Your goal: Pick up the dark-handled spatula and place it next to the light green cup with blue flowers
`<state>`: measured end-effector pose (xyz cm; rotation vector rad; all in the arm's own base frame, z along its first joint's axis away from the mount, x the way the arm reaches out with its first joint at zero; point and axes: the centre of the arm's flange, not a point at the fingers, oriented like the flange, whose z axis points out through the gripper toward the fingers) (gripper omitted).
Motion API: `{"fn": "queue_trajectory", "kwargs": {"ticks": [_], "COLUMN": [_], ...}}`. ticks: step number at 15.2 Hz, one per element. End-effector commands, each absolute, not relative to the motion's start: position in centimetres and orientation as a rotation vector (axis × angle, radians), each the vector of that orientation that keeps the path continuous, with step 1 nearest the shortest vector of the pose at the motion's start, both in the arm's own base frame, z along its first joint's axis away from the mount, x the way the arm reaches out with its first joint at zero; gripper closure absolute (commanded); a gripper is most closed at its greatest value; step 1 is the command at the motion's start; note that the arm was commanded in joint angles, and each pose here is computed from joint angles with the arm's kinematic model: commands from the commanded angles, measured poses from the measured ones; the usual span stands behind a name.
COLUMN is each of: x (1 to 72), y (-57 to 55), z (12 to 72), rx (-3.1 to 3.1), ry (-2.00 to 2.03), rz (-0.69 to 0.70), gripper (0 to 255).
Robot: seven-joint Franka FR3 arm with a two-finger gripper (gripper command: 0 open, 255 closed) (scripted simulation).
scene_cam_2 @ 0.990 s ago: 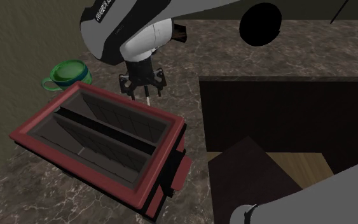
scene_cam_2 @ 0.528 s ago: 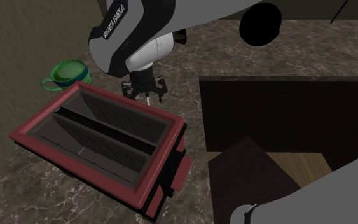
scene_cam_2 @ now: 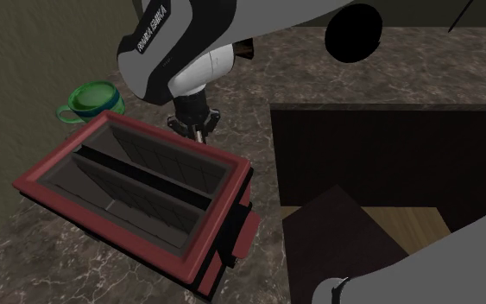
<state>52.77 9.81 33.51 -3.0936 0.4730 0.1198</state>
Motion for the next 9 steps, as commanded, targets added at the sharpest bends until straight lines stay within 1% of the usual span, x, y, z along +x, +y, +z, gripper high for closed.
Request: {"fn": "queue_trajectory", "kwargs": {"ticks": [1, 7, 9], "x": [52.8, 52.7, 52.7], "y": [9.3, 9.3, 9.3], "z": [33.2, 33.2, 34.3], "rx": [-3.094, -3.094, -3.095], "ry": [0.485, 0.485, 0.485], "rz": [0.131, 0.131, 0.131], "gripper": [255, 255, 255]}}
